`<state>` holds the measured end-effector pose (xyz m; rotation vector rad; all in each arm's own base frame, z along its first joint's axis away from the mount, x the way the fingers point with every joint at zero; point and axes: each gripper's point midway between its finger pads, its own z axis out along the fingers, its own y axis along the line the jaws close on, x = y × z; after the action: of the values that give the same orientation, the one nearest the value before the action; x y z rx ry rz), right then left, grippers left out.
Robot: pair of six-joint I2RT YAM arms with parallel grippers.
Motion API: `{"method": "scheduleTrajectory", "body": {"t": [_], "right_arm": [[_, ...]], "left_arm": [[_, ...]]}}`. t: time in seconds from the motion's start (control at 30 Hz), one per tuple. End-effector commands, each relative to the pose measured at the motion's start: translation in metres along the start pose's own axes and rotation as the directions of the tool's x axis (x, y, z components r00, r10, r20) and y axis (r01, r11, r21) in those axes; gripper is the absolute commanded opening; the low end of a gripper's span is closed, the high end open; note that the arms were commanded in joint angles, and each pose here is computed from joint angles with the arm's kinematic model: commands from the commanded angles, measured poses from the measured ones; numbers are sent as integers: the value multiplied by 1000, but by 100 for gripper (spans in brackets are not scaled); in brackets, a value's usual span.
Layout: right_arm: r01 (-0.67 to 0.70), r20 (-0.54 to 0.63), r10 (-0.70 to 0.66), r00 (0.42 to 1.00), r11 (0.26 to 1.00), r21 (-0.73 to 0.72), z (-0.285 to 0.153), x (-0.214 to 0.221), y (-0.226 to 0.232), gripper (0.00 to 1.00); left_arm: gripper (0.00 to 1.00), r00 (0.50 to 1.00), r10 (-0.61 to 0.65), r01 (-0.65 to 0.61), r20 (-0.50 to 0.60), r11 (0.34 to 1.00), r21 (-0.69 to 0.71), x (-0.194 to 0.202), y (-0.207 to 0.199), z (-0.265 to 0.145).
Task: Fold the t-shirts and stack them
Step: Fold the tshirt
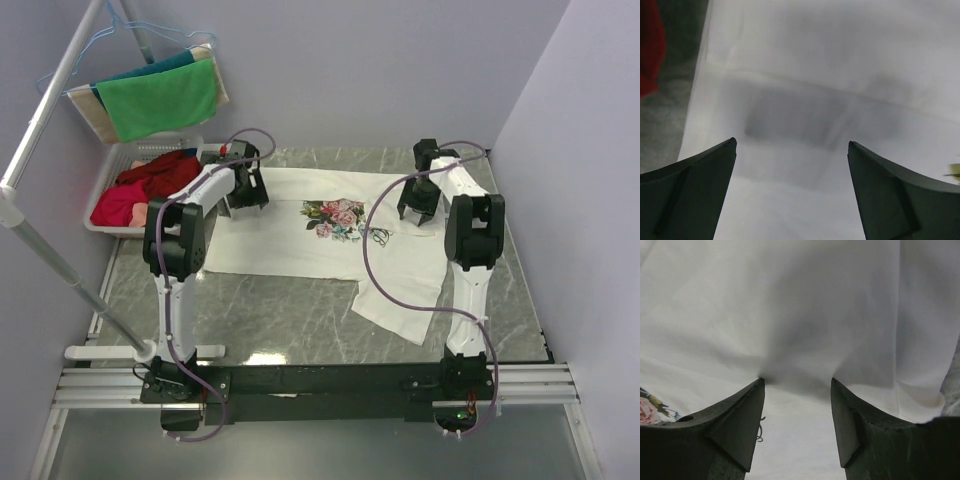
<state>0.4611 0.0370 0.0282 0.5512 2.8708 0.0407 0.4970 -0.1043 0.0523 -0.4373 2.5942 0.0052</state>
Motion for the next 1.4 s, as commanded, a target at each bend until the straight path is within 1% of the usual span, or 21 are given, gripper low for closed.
{"method": "scheduleTrajectory", "body": {"t": [0.0, 0.03, 0.1, 0.2, 0.23, 0.37, 0.5, 0.57, 0.63, 0.67, 0.7, 0.73, 0.8, 0.83, 0.9, 0.93, 1.03, 1.07, 1.13, 1.2, 1.37], "right_arm": [[-17, -28, 19, 999, 997, 72, 7, 4, -16, 62], [-14, -50, 19, 999, 995, 98, 11, 8, -21, 62], [-11, -44, 19, 999, 988, 157, 13, 6, -32, 62], [-43, -41, 52, 998, 979, 199, 12, 2, -51, 62], [-69, -43, 81, 996, 972, 223, 11, -2, -65, 62], [-123, -30, 134, 991, 963, 239, 8, -13, -89, 61], [-126, -33, 136, 990, 968, 218, 10, -19, -90, 60], [-120, -41, 129, 991, 977, 178, 11, -20, -81, 59], [-115, -21, 120, 993, 980, 160, 6, -24, -75, 58], [-114, -14, 117, 993, 982, 150, 3, -26, -73, 58], [-113, -2, 114, 993, 984, 140, 0, -28, -69, 58], [-114, 19, 113, 993, 985, 130, -6, -32, -66, 58], [-123, 48, 118, 992, 985, 118, -15, -39, -63, 58], [-128, 70, 121, 990, 986, 111, -20, -45, -61, 58], [-134, 103, 123, 987, 985, 111, -29, -53, -59, 58], [-131, 134, 118, 984, 987, 95, -38, -60, -54, 58], [-136, 186, 120, 975, 988, 77, -55, -73, -46, 58], [-137, 195, 121, 973, 988, 74, -59, -75, -44, 58], [-130, 205, 115, 972, 989, 66, -64, -75, -39, 58], [-131, 198, 116, 973, 989, 65, -65, -71, -39, 58], [-125, 183, 111, 977, 990, 64, -68, -55, -39, 58]], "left_arm": [[98, 1000, -27, 28, 15, 997, -68, 4, 22, -19], [98, 1000, -25, 26, 10, 997, -77, 7, 24, -19], [98, 1000, -27, 27, 5, 995, -100, 11, 31, -22], [98, 1000, -26, 26, 1, 993, -113, 17, 37, -28], [98, 1000, -23, 23, -3, 993, -115, 18, 39, -31], [98, 1000, -14, 12, -24, 993, -116, 29, 45, -42], [98, 1000, 0, -4, -29, 993, -120, 34, 53, -56], [98, 999, 14, -20, -47, 992, -127, 42, 58, -61], [98, 998, 12, -20, -69, 992, -124, 49, 60, -64], [98, 996, 7, -19, -94, 992, -128, 60, 64, -63], [97, 996, 1, -12, -93, 993, -118, 63, 64, -68], [95, 993, -2, -14, -121, 992, -124, 76, 69, -65], [92, 989, -22, 7, -149, 995, -101, 88, 68, -70], [88, 983, -26, 7, -179, 994, -106, 99, 72, -69], [81, 980, -36, 20, -195, 996, -83, 108, 71, -78], [76, 975, -36, 16, -218, 996, -91, 119, 75, -80], [66, 971, -45, 31, -233, 997, -64, 130, 76, -93], [64, 972, -57, 46, -228, 997, -55, 131, 76, -97], [58, 971, -72, 59, -227, 996, -63, 136, 79, -95], [54, 968, -90, 81, -234, 996, -46, 140, 74, -92], [51, 958, -112, 95, -265, 993, -75, 155, 76, -72]]}}
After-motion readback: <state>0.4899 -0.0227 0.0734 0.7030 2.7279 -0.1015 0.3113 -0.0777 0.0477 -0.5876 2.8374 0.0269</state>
